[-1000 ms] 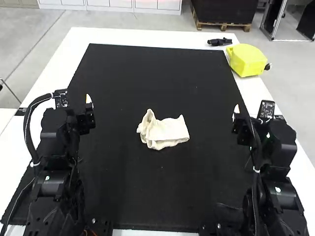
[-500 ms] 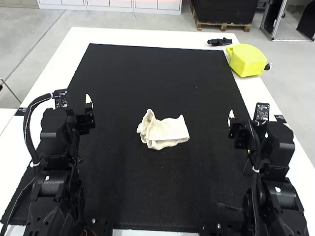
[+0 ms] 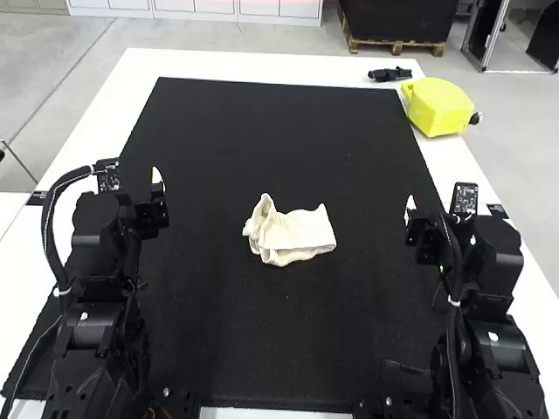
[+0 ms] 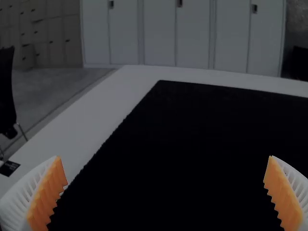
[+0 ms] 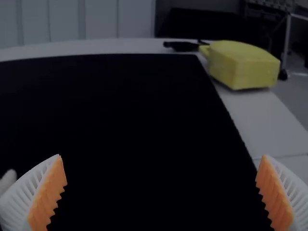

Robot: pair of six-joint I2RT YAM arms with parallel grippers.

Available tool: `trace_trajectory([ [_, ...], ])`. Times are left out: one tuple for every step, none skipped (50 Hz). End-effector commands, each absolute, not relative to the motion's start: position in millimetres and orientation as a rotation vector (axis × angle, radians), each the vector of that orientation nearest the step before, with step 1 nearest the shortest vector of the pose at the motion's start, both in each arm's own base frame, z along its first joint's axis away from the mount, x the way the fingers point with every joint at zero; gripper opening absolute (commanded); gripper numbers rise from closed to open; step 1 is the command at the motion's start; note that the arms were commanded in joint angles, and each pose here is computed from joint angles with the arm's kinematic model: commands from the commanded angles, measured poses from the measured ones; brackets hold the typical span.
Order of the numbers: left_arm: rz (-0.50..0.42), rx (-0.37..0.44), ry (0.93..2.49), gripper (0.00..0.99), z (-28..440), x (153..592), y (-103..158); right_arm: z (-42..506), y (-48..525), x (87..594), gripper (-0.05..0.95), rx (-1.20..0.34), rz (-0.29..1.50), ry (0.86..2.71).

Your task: Fold the towel.

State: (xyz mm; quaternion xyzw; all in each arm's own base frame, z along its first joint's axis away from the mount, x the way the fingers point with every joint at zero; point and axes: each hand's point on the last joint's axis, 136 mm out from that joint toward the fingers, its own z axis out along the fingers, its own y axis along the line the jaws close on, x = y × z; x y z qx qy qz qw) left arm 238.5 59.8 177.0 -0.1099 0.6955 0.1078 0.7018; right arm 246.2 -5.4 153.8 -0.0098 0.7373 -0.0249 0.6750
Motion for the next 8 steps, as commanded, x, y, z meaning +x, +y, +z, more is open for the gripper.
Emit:
trace_trajectory([
  [0.228,-0.245,1.536,0.964,178.3,238.3,59.2,153.6,-6.2,245.9,0.91,-0.028,-0.060,1.653],
  [0.228,-0.245,1.536,0.964,178.3,238.3,59.2,152.9,-6.2,245.9,0.91,-0.028,-0.060,1.655],
  [0.228,-0.245,1.536,0.964,178.3,238.3,59.2,152.9,-6.2,245.9,0.91,-0.028,-0.060,1.655],
  [0.228,-0.245,1.536,0.964,178.3,238.3,59.2,153.6,-6.5,245.9,0.91,-0.026,-0.062,1.653],
  [0.228,-0.245,1.536,0.964,178.3,238.3,59.2,152.9,-6.2,245.9,0.91,-0.028,-0.060,1.655],
  [0.228,-0.245,1.538,0.964,177.9,238.4,59.2,152.9,-6.2,245.9,0.91,-0.028,-0.060,1.655],
  [0.228,-0.245,1.536,0.964,178.3,238.3,59.2,152.9,-6.2,245.9,0.91,-0.028,-0.060,1.655],
  [0.227,-0.244,1.536,0.964,178.3,238.4,58.8,152.9,-6.2,245.9,0.91,-0.028,-0.060,1.655],
])
